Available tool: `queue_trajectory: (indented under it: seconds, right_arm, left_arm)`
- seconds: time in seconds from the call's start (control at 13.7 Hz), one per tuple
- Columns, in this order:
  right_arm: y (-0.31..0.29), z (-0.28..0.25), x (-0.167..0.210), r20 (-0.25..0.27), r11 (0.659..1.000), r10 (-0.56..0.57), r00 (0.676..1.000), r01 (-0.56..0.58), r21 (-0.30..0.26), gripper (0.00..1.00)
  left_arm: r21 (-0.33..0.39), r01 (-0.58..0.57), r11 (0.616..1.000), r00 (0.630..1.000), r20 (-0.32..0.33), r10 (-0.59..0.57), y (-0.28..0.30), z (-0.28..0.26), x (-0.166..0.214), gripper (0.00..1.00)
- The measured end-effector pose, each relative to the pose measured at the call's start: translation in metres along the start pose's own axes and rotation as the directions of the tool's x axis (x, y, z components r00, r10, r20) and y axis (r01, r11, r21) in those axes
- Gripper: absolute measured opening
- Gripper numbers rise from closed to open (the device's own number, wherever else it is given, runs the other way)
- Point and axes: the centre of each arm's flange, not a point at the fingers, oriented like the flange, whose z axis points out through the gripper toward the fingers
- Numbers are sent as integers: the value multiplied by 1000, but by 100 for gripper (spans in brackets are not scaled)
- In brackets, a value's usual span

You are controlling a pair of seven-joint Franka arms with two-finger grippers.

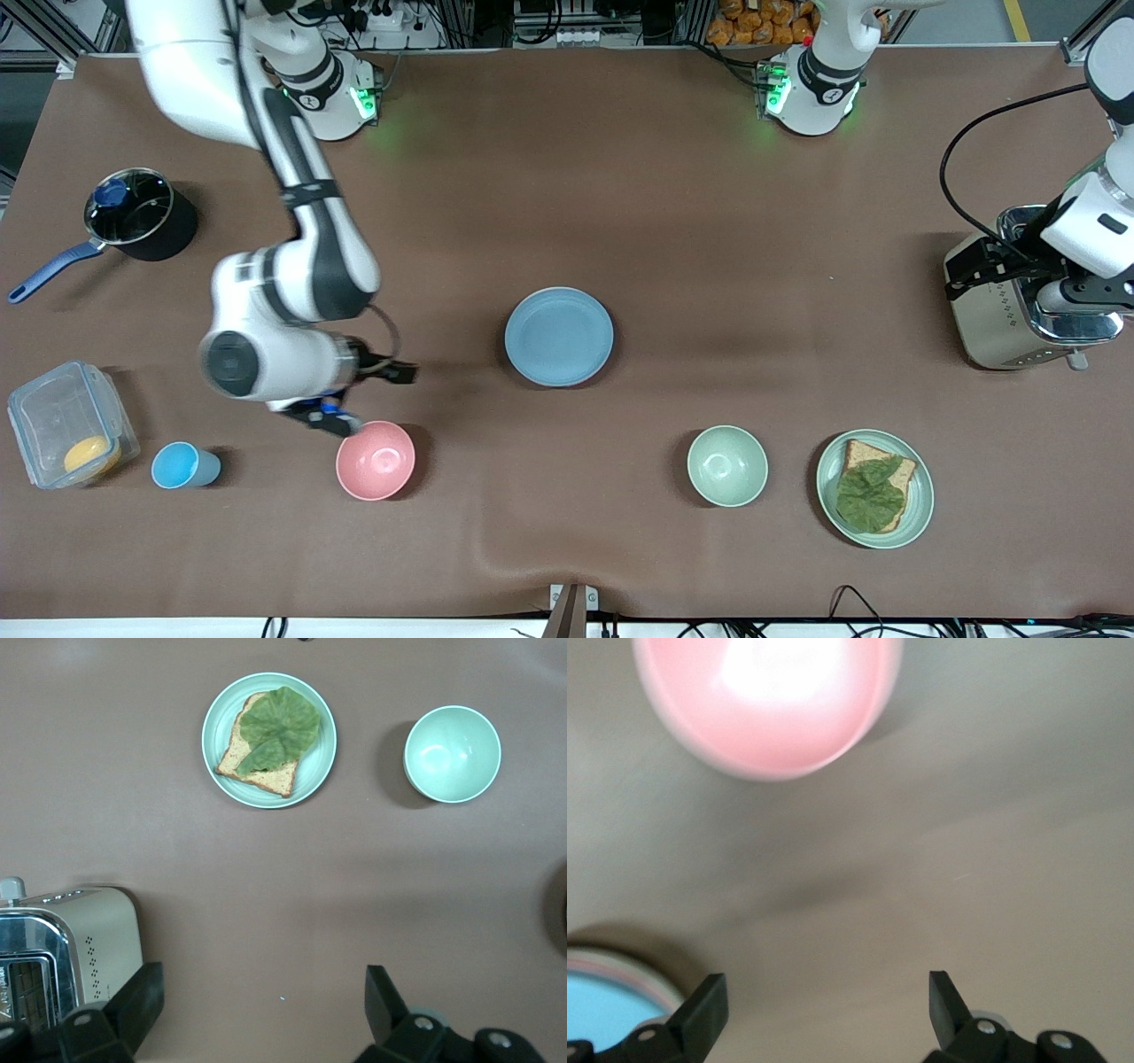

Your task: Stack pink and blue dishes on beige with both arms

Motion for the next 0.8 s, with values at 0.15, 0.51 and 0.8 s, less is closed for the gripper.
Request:
queue_trajectory:
  seconds: [0.15, 0.51, 0.8]
  right_arm:
    - [36, -22, 15, -24, 1000, -17, 1000, 17, -19, 100]
    - [123, -76, 33, -40, 998, -64, 997, 64, 1, 100]
    - [165, -142, -1, -109, 994, -113, 988, 112, -15, 100]
  left_arm:
    - [0, 0, 1000, 1000, 5, 0, 0, 0, -1, 100]
    - [-2, -15, 1000, 1000, -5, 15, 9, -4, 1, 100]
    - [65, -67, 996, 998, -17, 68, 23, -11, 3, 100]
